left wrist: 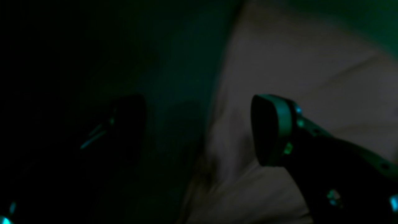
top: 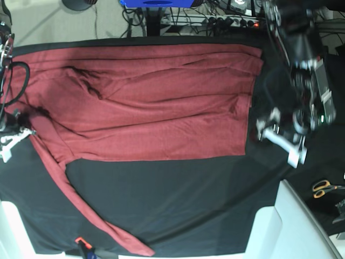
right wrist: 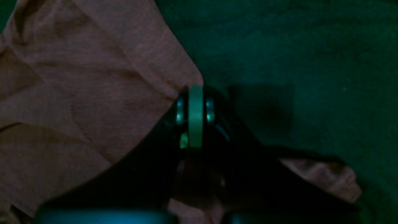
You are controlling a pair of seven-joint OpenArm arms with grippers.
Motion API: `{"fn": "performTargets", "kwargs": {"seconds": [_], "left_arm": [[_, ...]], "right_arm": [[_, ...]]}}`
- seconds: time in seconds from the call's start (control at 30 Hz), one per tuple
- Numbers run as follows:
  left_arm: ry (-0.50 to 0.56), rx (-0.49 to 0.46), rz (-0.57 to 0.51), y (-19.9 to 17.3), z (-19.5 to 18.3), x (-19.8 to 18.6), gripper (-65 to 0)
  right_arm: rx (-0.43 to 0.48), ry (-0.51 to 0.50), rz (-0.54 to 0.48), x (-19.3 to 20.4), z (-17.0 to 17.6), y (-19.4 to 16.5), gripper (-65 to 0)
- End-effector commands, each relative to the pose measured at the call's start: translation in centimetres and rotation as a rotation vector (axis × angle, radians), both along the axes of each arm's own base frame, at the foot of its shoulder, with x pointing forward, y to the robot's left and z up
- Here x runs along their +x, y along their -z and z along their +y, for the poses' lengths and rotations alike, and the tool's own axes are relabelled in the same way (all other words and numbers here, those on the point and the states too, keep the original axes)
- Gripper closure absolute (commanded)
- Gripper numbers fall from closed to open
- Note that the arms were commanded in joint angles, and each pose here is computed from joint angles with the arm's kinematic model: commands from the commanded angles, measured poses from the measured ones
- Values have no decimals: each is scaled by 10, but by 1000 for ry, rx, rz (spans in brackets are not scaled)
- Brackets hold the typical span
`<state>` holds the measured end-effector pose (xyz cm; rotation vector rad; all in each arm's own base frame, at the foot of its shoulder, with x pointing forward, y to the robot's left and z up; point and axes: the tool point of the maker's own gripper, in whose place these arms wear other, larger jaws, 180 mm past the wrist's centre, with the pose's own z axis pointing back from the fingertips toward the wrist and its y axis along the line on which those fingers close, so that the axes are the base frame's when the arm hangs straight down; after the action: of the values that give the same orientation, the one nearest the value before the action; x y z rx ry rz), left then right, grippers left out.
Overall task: Fold the T-shirt properly
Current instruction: 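Lower the left gripper onto the shirt's side edge and pinch it, then drag the pinched side edge with the left gripper along the shirt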
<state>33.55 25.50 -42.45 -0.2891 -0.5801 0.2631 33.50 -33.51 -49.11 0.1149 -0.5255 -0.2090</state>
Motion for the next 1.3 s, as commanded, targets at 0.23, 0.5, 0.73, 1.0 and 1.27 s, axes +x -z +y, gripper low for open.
{"fn": "performTargets", "kwargs": {"seconds": [0.23,0.5,0.73,1.0,1.27], "left_arm": [[-103,-134,37,19,7,44,-510],[1,-94,76,44,-28,49,-510],[14,-123,102,54,-48,44,-505],[24,-132,89,51,-56,51,-173],[-10,-103,34,45,-39,60,0]], "right_arm": [[-25,11,-50,15,-14,-18,0],[-25,10,-50,15,-14,-17,0],[-27,10,-50,15,-15,-18,0],[-28,11,-50,15,-16,-18,0],[-25,10,-51,15,-14,-18,0]]}}
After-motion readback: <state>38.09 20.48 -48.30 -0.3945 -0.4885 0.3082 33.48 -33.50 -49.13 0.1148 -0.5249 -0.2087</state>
